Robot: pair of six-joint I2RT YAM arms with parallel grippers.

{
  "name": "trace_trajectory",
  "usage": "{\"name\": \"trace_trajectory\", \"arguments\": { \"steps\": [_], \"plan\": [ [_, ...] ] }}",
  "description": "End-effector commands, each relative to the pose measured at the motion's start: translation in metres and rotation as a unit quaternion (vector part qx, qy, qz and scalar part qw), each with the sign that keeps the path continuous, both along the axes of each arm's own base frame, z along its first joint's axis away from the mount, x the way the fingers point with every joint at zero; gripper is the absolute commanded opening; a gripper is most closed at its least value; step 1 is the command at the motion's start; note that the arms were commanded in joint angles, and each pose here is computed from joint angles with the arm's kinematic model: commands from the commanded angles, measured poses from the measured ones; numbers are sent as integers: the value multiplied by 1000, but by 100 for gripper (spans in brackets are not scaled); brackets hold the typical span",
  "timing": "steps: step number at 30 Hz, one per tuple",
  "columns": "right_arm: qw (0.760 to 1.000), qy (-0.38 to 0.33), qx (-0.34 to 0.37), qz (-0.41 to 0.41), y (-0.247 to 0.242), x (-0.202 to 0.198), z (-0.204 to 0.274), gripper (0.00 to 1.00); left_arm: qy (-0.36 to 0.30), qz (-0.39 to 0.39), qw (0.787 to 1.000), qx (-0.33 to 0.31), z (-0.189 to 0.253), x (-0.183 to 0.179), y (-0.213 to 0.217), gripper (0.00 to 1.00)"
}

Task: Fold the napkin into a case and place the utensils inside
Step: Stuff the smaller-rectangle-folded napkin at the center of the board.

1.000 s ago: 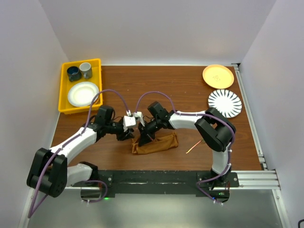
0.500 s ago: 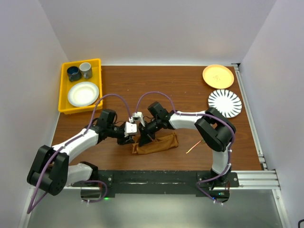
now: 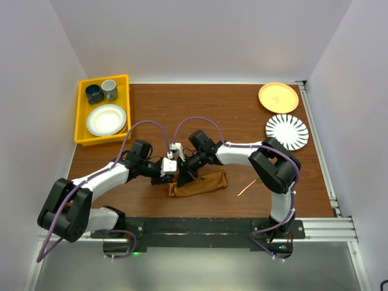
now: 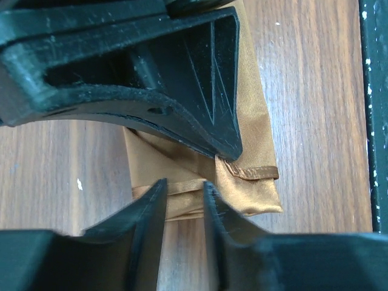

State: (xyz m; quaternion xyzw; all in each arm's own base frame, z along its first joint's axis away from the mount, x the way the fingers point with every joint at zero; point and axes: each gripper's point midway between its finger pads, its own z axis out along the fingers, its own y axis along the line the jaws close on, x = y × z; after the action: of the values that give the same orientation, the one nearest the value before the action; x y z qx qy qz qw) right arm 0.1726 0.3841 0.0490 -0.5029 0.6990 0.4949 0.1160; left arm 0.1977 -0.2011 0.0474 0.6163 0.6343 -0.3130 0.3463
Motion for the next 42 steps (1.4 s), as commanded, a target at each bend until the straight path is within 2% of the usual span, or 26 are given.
{"name": "trace_trajectory", "arguments": {
  "steps": [1, 2, 5, 17, 20, 22, 25, 28, 29, 33, 36, 37, 38, 42],
  "plan": [
    [999, -25, 22, -1, 3, 5, 18, 0, -40, -15, 999, -21, 15, 13, -10, 17],
    [999, -25, 22, -1, 3, 5, 19, 0, -38, -17, 999, -20, 14, 12, -9, 9],
    [1000, -21, 22, -6, 0, 7, 21, 0, -41, -23, 999, -12, 11, 10, -7, 0],
    [998, 46, 5, -35, -14, 11, 17, 0, -40, -41, 998, 15, -5, 1, 2, 0],
    [999, 32, 1, -34, -16, 14, 12, 0, -54, -32, 998, 6, 4, 9, 0, 0],
    [999, 13, -6, -38, -18, 18, 8, 0, -43, 8, 999, -19, 19, 21, -1, 10],
    [999, -9, -4, -45, -17, 23, 7, 0, 8, 55, 998, -34, 29, 31, -3, 11],
    [998, -29, -2, -54, -16, 28, 9, 0, 88, 100, 990, -53, 32, 35, -2, 13],
    [998, -33, -2, -56, -16, 29, 8, 0, 111, 133, 983, -59, 36, 44, 2, 13],
    [997, -59, -6, -57, -17, 33, 5, 0, 223, 182, 953, -90, 45, 60, 1, 16],
    [996, -73, -2, -60, -17, 36, 6, 0, 305, 192, 927, -101, 50, 52, -7, 25],
    [995, -79, 5, -61, -17, 37, 10, 0, 312, 196, 923, -109, 52, 54, -9, 31],
    [995, -79, 7, -60, -17, 35, 10, 0, 341, 214, 908, -114, 54, 52, -11, 34],
    [995, -78, 6, -58, -18, 33, 10, 0, 377, 242, 886, -121, 42, 44, -14, 40]
  ]
}}
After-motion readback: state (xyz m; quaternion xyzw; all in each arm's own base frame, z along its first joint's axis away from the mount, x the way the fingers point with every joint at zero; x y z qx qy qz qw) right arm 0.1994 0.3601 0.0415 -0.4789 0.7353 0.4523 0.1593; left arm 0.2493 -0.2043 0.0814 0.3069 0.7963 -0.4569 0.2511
